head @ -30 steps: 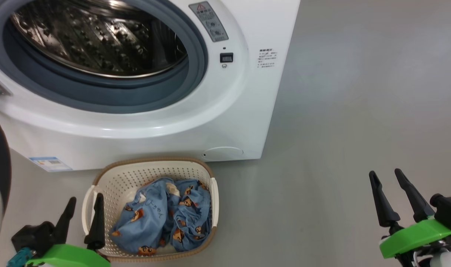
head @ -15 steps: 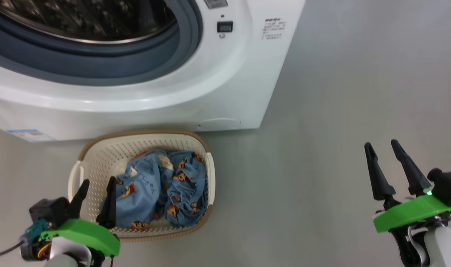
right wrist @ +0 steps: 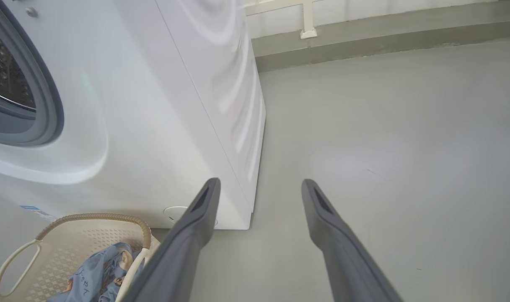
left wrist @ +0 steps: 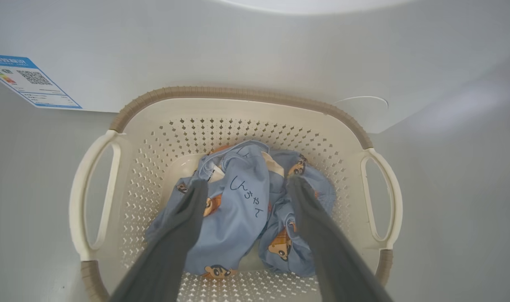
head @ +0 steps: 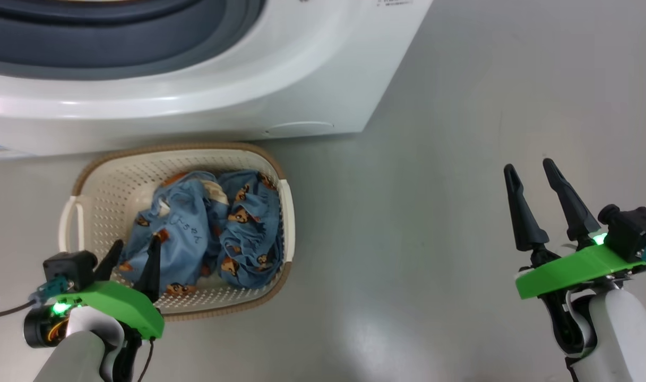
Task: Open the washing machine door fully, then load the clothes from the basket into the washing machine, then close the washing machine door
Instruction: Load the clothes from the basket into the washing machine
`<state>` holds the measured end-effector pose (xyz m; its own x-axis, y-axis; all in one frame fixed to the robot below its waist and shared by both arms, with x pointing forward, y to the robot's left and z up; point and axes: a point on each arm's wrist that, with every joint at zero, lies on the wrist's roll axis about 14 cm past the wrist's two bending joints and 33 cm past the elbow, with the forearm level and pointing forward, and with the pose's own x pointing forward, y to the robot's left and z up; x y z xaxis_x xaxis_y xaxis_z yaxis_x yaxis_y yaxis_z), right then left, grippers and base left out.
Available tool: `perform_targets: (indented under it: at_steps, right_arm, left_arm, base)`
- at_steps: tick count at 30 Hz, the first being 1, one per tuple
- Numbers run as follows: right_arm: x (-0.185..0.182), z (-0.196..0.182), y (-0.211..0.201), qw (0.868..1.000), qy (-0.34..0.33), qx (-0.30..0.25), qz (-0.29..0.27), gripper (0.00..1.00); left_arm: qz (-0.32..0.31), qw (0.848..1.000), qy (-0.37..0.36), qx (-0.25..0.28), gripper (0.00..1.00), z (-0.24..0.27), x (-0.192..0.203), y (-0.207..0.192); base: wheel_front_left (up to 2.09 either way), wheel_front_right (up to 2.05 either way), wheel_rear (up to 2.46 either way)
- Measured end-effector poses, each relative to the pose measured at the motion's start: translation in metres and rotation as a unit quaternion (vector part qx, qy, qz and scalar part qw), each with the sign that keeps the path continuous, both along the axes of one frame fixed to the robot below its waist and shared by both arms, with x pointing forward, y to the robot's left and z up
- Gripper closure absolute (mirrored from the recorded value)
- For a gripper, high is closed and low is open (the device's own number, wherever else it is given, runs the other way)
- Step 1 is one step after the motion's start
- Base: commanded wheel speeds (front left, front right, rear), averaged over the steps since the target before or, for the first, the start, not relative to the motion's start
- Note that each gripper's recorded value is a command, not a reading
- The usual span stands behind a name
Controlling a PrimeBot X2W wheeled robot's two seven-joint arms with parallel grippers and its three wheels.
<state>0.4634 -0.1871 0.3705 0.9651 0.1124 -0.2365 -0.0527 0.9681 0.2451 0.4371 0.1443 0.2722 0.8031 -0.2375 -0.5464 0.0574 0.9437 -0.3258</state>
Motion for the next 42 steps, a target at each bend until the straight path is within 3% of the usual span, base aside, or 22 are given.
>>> perform_targets:
  at_steps: [21,42]
  right_arm:
    - [0.014,-0.043,0.008,0.999,0.033,0.0,0.006,0.0]
    - [0.011,-0.075,0.0,0.998,0.065,-0.015,0.0,0.0]
  left_arm:
    - [-0.077,0.991,0.11,0.026,0.0,-0.089,0.006,-0.016]
    - [-0.077,0.983,0.16,0.035,0.0,-0.146,0.028,-0.013]
  base:
    - [0.0,0.0,0.0]
    - [0.0,0.0,0.0]
